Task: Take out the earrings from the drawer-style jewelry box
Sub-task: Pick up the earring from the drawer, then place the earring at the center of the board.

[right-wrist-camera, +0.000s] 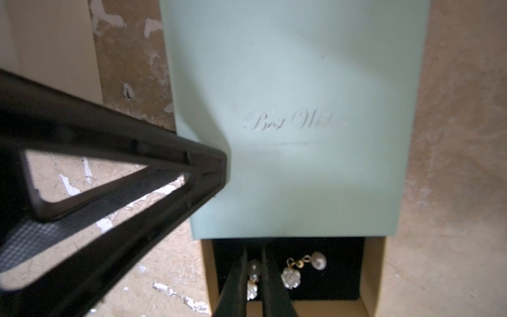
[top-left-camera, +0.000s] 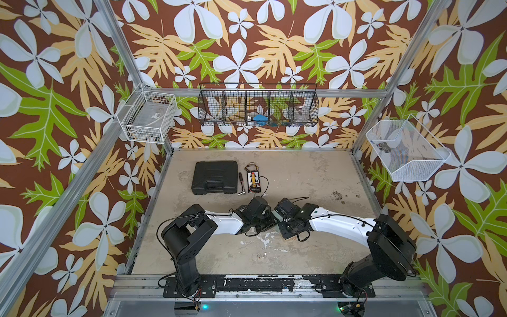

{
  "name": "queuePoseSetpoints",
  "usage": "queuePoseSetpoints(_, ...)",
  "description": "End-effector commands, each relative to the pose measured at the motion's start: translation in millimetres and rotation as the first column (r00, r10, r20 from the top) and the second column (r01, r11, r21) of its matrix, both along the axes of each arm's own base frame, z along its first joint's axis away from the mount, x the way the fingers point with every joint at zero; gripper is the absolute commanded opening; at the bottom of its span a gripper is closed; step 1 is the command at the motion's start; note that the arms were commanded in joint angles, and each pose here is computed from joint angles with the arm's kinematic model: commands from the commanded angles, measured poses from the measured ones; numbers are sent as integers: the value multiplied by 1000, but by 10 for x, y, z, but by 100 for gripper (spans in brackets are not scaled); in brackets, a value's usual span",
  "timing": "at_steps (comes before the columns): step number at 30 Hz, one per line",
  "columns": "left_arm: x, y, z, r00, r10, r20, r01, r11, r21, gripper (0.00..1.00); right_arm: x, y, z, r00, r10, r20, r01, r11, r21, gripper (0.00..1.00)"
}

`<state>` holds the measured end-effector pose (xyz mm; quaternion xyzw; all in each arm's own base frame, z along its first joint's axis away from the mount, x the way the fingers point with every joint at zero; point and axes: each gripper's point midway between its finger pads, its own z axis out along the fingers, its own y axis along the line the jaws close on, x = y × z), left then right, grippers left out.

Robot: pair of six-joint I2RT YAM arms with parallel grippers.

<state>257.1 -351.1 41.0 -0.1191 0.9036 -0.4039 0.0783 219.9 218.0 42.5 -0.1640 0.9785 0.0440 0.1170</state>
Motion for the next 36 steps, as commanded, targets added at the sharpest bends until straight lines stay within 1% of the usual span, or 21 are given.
queuePoseSetpoints(1, -44, 72, -106, 1000, 2, -22, -1, 999, 41, 31, -2, -12, 54, 1000, -5, 7, 5, 1000, -8, 13)
queuePoseSetpoints(7, -44, 77, -108, 1000, 4, -21, -3, 999, 42, 31, 4, -41, 163, 1000, 3, 24, -3, 1000, -23, 12)
queuePoseSetpoints(12, -35, 72, -102, 1000, 5, -19, -4, 999, 42, 31, -61, -58, 293, 999, 12, 35, -11, 1000, -22, 12)
queuePoseSetpoints(18, -29, 65, -96, 1000, 4, -18, -4, 999, 40, 31, -331, -130, 387, 999, 37, 22, -36, 999, -34, 12)
queuePoseSetpoints(23, -22, 56, -85, 1000, 3, -15, -3, 999, 38, 31, -671, -251, 252, 998, 48, -32, -49, 998, -35, 12)
queuePoseSetpoints(26, -17, 54, -79, 1000, 2, -14, -2, 999, 37, 31, -815, -295, 138, 997, 48, -65, -50, 998, -35, 12)
queuePoseSetpoints(31, -24, 56, -75, 1000, 2, -14, -1, 999, 37, 31, -940, -290, -1, 993, 58, -102, -61, 998, -31, 13)
queuePoseSetpoints(36, -23, 57, -75, 1000, 3, -14, -2, 999, 37, 31, -958, -276, -108, 990, 67, -123, -72, 997, -38, 13)
